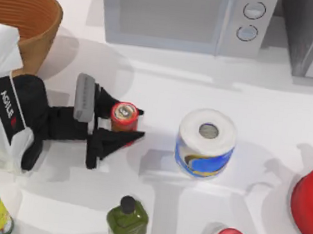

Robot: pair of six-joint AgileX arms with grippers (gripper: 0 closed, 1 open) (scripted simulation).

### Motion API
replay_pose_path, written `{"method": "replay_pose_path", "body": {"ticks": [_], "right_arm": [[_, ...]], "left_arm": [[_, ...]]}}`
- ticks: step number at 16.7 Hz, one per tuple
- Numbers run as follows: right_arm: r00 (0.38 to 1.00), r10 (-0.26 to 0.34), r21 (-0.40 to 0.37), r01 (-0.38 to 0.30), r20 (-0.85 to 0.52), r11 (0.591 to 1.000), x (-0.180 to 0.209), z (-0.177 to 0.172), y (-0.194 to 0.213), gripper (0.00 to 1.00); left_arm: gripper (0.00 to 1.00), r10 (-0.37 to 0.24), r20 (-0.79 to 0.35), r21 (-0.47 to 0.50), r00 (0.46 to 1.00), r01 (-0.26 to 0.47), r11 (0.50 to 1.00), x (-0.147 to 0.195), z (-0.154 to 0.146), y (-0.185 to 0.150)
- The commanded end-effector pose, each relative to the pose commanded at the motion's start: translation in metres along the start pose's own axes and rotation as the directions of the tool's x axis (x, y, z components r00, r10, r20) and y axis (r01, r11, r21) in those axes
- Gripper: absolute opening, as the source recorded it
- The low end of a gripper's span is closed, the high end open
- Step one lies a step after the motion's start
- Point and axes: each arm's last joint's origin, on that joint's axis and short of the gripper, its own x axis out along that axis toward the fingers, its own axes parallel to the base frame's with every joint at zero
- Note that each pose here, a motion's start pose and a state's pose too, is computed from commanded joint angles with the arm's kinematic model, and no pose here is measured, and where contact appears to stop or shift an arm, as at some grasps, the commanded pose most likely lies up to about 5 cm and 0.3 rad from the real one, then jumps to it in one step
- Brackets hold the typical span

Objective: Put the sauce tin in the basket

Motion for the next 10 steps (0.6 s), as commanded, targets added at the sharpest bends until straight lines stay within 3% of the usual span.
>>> {"method": "replay_pose_path", "body": {"ticks": [10], "right_arm": [[1.0,0.0,0.0,0.0,0.0,1.0,0.0,0.0,0.0,1.0]], "left_arm": [[0.0,0.002,0.0,-0.001,1.0,-0.002,1.0,-0.0009,0.0005,0.0001]]}}
